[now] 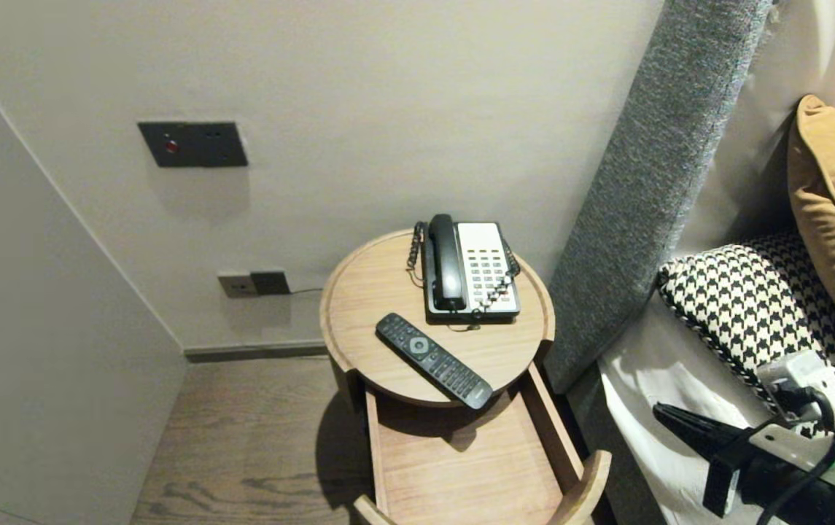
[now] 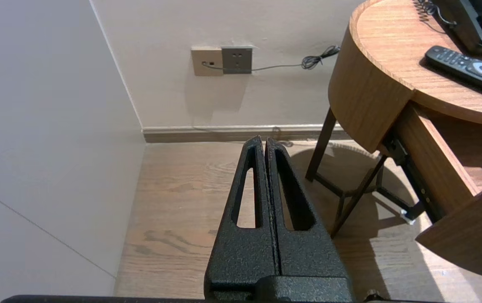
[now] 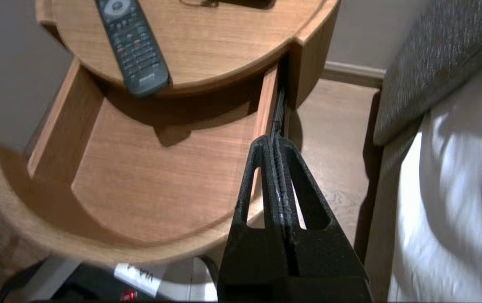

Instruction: Close the nightstand drawer

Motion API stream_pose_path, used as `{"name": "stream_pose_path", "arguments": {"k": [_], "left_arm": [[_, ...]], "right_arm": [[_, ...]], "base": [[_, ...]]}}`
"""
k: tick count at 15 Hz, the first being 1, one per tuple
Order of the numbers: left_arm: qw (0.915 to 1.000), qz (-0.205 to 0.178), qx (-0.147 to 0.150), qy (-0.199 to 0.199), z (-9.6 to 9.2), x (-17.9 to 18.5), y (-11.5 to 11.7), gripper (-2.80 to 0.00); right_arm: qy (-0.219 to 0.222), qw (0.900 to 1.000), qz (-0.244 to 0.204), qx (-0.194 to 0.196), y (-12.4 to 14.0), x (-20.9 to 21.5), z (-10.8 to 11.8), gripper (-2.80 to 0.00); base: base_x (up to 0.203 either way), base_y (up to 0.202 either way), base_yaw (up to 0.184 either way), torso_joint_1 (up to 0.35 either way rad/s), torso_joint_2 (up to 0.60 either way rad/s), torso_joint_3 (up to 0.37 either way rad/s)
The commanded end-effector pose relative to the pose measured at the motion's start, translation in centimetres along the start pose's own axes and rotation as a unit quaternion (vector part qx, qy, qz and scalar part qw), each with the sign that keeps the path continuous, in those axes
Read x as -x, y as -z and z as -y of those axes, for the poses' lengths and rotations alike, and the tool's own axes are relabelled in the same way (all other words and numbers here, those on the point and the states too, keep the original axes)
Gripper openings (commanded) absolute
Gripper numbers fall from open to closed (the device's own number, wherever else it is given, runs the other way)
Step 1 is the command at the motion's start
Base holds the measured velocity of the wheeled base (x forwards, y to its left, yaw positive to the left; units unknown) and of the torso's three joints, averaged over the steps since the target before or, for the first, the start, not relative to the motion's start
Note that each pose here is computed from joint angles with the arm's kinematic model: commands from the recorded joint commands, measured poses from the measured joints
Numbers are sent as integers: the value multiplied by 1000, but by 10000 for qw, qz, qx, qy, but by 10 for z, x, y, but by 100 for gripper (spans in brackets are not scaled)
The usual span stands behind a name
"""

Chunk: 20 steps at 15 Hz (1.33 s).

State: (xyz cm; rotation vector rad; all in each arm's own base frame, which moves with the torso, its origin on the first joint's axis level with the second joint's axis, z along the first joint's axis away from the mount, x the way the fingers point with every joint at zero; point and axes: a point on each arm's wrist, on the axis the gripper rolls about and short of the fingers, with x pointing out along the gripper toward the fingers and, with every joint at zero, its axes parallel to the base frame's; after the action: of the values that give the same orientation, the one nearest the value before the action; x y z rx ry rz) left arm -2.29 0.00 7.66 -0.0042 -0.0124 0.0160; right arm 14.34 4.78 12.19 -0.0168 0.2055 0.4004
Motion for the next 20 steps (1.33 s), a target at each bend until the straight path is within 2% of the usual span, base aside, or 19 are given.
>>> {"name": "stream_pose_path", "arguments": {"k": [1, 2, 4, 6, 8, 9, 13, 17, 20], "left_arm": [[10000, 0, 2, -4, 0, 0, 0, -280], [10000, 7, 2, -4, 0, 0, 0, -280], [10000, 7, 2, -4, 0, 0, 0, -280], [10000, 5, 2, -4, 0, 0, 0, -280], [10000, 0, 2, -4, 0, 0, 0, -280], [10000, 0, 2, -4, 0, 0, 0, -280], [10000, 7, 2, -4, 0, 0, 0, -280], [10000, 1, 2, -4, 0, 0, 0, -280], [10000, 7, 2, -4, 0, 0, 0, -280]], "right_arm": [[32, 9997, -250, -46, 15, 9, 0, -280], [80, 9995, -296, -60, 16, 9, 2, -280], [45, 9975, -707, -58, 25, 8, 1, -280], [3, 9907, -1353, -116, 38, 7, 0, -280], [-52, 9790, -2033, -154, 53, 7, -1, -280], [-64, 9756, -2189, -159, 56, 6, -1, -280], [-200, 9499, -3115, -186, 76, 2, -4, -280], [-456, 9290, -3667, -184, 93, -11, -8, -280], [-618, 9240, -3770, -147, 99, -26, -12, -280]], "base": [[0, 0, 0, 0, 0, 0], [0, 0, 0, 0, 0, 0], [0, 0, 0, 0, 0, 0], [0, 0, 0, 0, 0, 0], [0, 0, 0, 0, 0, 0], [0, 0, 0, 0, 0, 0], [0, 0, 0, 0, 0, 0], [0, 0, 0, 0, 0, 0], [0, 0, 0, 0, 0, 0]]}}
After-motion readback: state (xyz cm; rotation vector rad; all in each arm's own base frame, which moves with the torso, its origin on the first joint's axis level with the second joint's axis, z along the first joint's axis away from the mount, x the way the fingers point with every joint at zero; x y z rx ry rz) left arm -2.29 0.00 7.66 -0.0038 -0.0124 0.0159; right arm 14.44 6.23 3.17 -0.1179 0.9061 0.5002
